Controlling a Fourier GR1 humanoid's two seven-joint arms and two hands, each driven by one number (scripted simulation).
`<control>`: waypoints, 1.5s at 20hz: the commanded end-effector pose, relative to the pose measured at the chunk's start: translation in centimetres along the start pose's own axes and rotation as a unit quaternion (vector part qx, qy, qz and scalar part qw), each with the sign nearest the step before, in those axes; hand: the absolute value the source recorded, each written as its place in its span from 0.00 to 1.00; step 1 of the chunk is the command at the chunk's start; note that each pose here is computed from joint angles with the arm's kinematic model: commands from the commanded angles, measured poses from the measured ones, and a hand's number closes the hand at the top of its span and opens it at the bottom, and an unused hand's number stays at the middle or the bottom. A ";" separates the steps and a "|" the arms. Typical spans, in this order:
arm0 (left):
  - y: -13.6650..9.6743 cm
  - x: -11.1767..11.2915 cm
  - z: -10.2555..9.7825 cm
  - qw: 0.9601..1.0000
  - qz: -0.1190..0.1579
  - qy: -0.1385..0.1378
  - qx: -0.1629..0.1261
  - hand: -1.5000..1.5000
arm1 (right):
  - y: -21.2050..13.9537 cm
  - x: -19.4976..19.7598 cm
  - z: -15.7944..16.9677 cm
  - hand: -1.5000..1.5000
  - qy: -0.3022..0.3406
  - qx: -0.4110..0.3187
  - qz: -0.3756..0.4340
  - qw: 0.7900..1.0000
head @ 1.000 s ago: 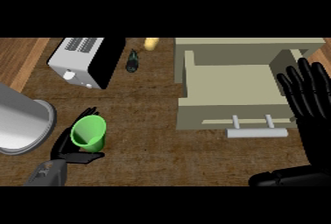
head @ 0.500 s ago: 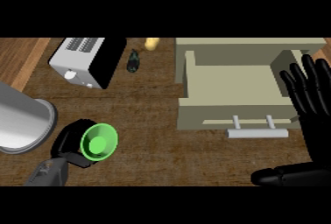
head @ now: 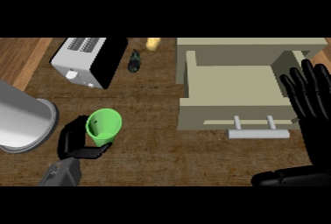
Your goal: Pick up the cup, place it into the drawer and close the drawer
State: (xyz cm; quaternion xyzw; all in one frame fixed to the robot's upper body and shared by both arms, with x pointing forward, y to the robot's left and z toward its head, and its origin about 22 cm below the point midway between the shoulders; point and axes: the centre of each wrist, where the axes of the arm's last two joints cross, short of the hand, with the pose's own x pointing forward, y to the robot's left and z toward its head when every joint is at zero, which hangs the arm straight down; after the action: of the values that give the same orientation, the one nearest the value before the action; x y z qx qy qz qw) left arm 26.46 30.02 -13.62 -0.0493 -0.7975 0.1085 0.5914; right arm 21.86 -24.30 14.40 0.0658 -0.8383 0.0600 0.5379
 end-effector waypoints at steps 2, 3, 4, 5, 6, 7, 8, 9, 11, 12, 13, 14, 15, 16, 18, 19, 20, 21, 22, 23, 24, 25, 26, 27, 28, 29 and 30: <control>-2.2 0.8 -2.6 0.996 0.028 -0.087 -0.001 1.00 | 0.5 0.2 0.9 0.00 0.002 0.004 0.001 1.000; -1.5 1.1 -2.2 0.995 0.034 -0.088 -0.005 1.00 | -0.3 0.0 0.8 0.00 0.005 0.004 0.001 1.000; -3.0 1.2 -2.1 0.994 0.048 -0.099 -0.023 1.00 | -0.9 0.0 0.7 0.00 0.005 -0.005 0.009 1.000; -3.0 1.9 -3.2 0.994 0.049 -0.090 -0.030 1.00 | -0.5 -1.1 1.4 0.00 0.006 -0.002 0.005 1.000; -2.1 2.6 -2.6 0.993 0.048 -0.090 -0.055 1.00 | -1.2 -0.9 0.5 0.00 0.003 -0.007 0.003 1.000; -2.1 4.1 -3.9 0.993 0.041 -0.093 -0.057 1.00 | -1.7 0.1 1.2 0.00 -0.001 -0.009 0.001 1.000; -5.3 2.9 -4.5 0.991 0.031 -0.105 -0.075 1.00 | 0.5 -0.9 0.5 0.00 -0.005 -0.003 0.007 1.000; -5.5 4.1 -4.7 0.991 0.036 -0.097 -0.083 1.00 | -0.7 0.0 -1.7 0.00 -0.003 -0.016 0.007 1.000; -7.2 5.1 -6.2 0.989 0.033 -0.098 -0.102 1.00 | -1.4 -0.4 0.2 0.00 0.002 -0.004 0.007 1.000; -7.2 6.5 -5.7 0.987 0.039 -0.091 -0.125 1.00 | -0.3 0.0 1.1 0.00 0.006 -0.011 0.010 1.000; -8.3 7.8 -6.6 0.987 0.048 -0.097 -0.121 1.00 | -0.2 0.2 0.5 0.00 0.008 -0.017 0.002 1.000; -8.1 9.0 -8.0 0.985 0.053 -0.101 -0.126 1.00 | 0.0 0.2 -0.3 0.00 0.001 -0.010 0.006 1.000; -9.9 9.7 -8.2 0.985 0.055 -0.105 -0.127 1.00 | -1.2 -0.4 1.1 0.00 0.005 -0.009 0.003 1.000; -11.7 9.3 -7.9 0.984 0.061 -0.109 -0.127 1.00 | 0.6 -0.6 -1.2 0.00 0.009 -0.006 -0.004 1.000; -12.6 12.3 -8.7 0.985 0.066 -0.103 -0.124 1.00 | -0.3 -0.4 -0.7 0.00 0.000 -0.010 0.011 1.000; -13.4 12.5 -9.6 0.984 0.069 -0.098 -0.128 1.00 | -2.3 -0.7 -0.7 0.00 0.009 -0.011 -0.001 1.000; -14.5 13.4 -9.4 0.984 0.065 -0.107 -0.130 1.00 | -0.4 0.6 0.1 0.00 0.008 -0.007 0.006 1.000; -15.0 13.8 -10.0 0.984 0.071 -0.105 -0.126 1.00 | -1.6 -0.3 0.5 0.00 0.010 -0.003 -0.003 1.000; -15.8 15.1 -9.1 0.984 0.068 -0.103 -0.128 1.00 | 0.0 -1.3 0.4 0.00 0.002 -0.007 0.010 1.000; -15.8 16.1 -11.8 0.983 0.070 -0.105 -0.134 1.00 | -1.6 -1.0 0.1 0.00 0.005 -0.011 0.003 1.000; -16.6 15.9 -11.7 0.983 0.055 -0.111 -0.134 1.00 | -1.4 -2.2 0.1 0.00 0.003 -0.011 -0.002 1.000; -18.3 16.0 -11.8 0.982 0.053 -0.120 -0.134 1.00 | -1.0 0.1 1.6 0.00 0.003 -0.005 0.003 1.000; -18.9 16.9 -10.7 0.981 0.059 -0.115 -0.146 1.00 | -1.2 -1.3 0.4 0.00 -0.002 -0.015 0.008 1.000; -18.5 18.3 -12.1 0.982 0.048 -0.117 -0.143 1.00 | -0.7 -0.5 0.7 0.00 0.011 -0.013 0.015 1.000; -20.6 17.8 -12.2 0.983 0.049 -0.106 -0.142 1.00 | -0.2 0.2 1.3 0.00 -0.001 -0.014 -0.002 1.000; -21.0 17.5 -13.8 0.983 0.043 -0.107 -0.144 1.00 | -0.3 -1.3 -1.1 0.00 -0.001 0.003 0.008 1.000; -20.6 19.8 -14.7 0.981 0.039 -0.115 -0.152 1.00 | -2.1 -1.3 0.4 0.00 0.001 -0.009 0.011 1.000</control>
State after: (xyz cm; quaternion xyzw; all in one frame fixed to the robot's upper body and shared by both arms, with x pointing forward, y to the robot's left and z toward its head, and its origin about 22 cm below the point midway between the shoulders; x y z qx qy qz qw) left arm 34.39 16.76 10.07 -0.1588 -0.8619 0.0274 0.4807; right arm 22.14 -25.29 13.54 0.0557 -0.8380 0.0569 0.5399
